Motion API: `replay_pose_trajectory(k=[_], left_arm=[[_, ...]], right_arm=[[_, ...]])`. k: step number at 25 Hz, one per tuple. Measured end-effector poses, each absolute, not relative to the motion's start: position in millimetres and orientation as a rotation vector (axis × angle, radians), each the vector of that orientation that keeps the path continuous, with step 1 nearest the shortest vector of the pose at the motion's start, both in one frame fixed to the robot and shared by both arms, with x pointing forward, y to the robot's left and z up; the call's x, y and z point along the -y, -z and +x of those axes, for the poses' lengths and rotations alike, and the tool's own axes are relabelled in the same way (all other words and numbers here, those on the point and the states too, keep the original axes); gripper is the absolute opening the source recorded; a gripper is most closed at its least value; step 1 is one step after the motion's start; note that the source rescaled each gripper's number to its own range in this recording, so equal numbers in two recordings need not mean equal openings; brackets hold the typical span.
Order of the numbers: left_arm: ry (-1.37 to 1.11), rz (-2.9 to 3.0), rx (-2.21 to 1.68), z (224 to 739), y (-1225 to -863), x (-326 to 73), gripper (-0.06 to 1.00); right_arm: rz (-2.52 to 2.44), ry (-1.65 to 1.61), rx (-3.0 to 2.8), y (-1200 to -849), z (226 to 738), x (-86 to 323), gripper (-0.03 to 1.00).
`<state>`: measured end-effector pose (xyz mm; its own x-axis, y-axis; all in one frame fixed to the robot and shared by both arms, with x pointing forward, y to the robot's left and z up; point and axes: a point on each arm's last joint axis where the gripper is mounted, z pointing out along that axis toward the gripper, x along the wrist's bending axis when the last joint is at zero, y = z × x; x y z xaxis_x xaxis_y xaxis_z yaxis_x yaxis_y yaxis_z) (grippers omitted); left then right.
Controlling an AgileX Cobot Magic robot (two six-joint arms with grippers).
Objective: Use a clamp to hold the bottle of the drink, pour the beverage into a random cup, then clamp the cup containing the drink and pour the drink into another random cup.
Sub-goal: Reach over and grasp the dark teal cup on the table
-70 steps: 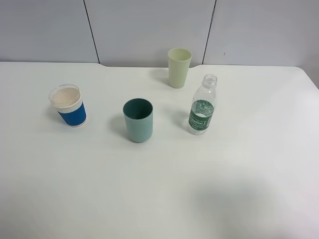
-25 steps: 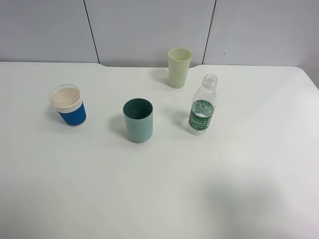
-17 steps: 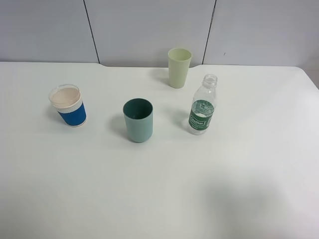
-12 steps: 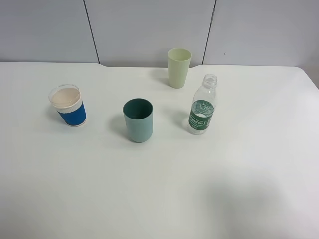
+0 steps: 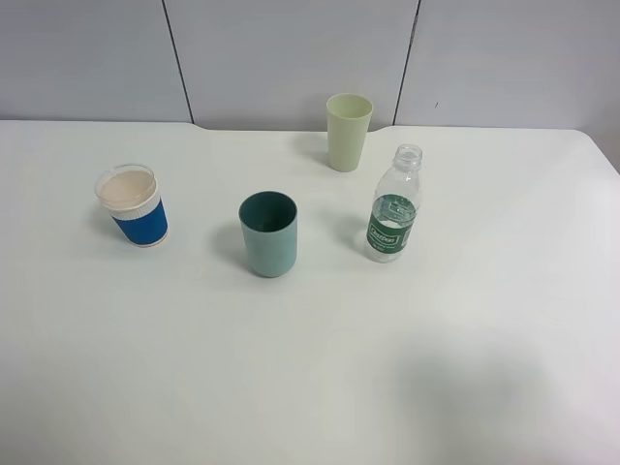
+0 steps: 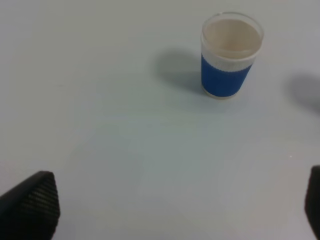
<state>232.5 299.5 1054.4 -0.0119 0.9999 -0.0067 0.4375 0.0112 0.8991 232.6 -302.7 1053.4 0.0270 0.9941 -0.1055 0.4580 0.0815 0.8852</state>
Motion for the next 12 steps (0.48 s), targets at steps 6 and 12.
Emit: replay_pose_trajectory(k=[6, 12], left_arm=[[-0.96, 1.522, -1.547, 232.5, -1054.4, -299.5, 1.0], [-0.96, 1.522, -1.547, 232.5, -1054.4, -299.5, 1.0]], right_arm=[[1.493, -0.836, -1.55, -1053.4, 232.6, 302.7, 1.0], [1.493, -0.836, -1.55, -1053.4, 232.6, 302.7, 1.0]])
